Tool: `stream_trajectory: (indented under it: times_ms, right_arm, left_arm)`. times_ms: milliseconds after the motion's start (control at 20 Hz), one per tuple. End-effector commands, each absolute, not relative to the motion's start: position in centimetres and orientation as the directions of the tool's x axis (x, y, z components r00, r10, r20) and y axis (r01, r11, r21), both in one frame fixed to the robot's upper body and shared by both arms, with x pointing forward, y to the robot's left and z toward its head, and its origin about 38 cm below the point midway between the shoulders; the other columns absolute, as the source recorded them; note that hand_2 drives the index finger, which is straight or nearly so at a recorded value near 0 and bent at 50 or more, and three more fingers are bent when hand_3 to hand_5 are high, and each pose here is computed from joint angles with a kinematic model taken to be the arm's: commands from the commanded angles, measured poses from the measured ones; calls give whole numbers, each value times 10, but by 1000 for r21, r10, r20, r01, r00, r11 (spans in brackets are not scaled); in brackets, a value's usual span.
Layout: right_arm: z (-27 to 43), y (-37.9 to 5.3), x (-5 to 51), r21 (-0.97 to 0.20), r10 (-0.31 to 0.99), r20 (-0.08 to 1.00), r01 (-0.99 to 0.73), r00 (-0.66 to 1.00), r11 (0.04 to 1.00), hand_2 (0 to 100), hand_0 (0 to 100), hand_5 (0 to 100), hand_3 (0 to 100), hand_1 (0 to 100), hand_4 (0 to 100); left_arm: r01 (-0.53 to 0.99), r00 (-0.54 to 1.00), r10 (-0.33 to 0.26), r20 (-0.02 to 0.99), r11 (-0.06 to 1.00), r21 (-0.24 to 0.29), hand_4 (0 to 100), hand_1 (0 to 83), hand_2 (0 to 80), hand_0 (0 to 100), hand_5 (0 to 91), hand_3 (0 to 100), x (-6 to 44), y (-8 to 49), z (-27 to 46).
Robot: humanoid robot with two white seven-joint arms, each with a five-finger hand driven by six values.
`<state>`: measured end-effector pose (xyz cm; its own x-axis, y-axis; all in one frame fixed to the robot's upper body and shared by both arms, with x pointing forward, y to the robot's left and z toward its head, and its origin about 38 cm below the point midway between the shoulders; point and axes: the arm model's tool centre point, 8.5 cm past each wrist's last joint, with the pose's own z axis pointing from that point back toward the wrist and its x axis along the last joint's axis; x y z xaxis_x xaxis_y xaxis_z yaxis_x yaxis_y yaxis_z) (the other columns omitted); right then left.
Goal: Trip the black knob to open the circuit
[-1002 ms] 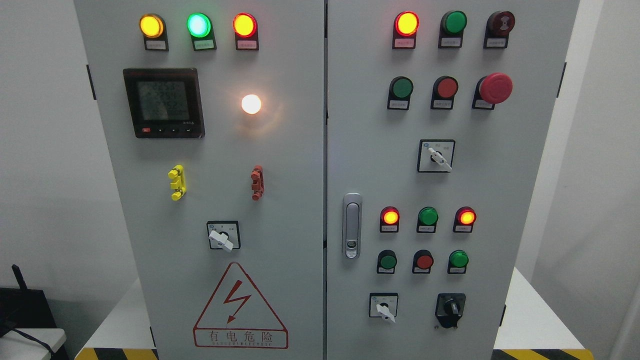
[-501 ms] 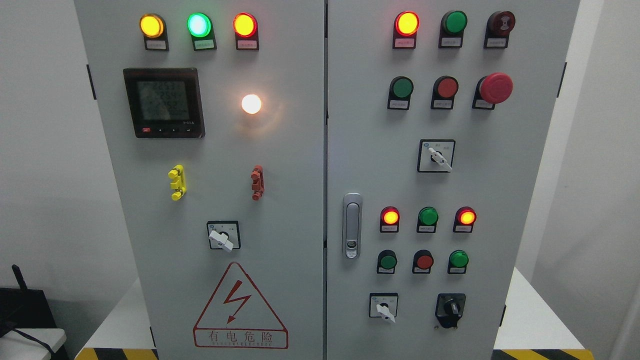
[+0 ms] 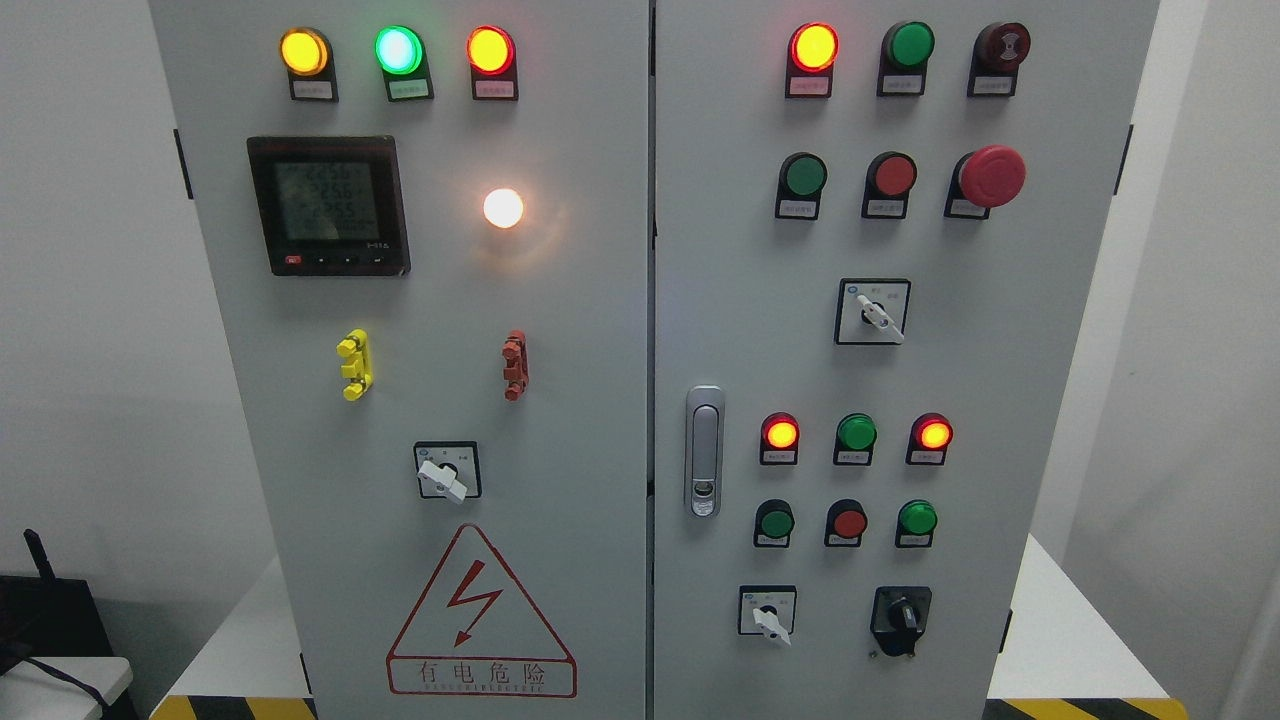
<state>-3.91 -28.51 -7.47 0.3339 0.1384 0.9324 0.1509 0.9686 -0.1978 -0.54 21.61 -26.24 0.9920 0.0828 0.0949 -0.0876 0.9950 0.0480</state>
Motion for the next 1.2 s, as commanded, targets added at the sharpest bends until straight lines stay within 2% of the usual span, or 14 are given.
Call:
stream_trajectory:
  times_ms: [0,351,601,701,852,1152]
  right_arm:
    - [22,-296,22,-173,226,942,221,-247,960,246,247,824,687,306,729]
    - [53,-293,54,-154,232,889,219,-394,964,256,256,848,702,275,743]
    - [72,-294,92,-156,245,849,220,-469,963,265,182,857,700,309,757]
    - [80,-295,111,-155,251,848,234,-467,960,262,161,860,698,343,760]
    - [86,-293,140,-179,277,838,243,-470,953,258,115,878,688,462,789]
    - [105,-295,194,-211,321,815,270,-482,940,282,76,905,732,591,840]
  left_arm:
    - [-55,993,50,102,997,46,0,389,0,120,0,0,0,216,-262]
    - [-54,994,49,102,997,46,0,389,0,120,0,0,0,216,-262]
    - [-54,994,49,102,997,46,0,389,0,120,0,0,0,216,-262]
    - [-54,994,49,102,997,46,0,389,0,120,0,0,0,216,-262]
    - [-54,994,49,102,997,46,0,389,0,120,0,0,0,216,-262]
    - [-55,993,50,102,997,46,0,389,0,120,0,0,0,216,-262]
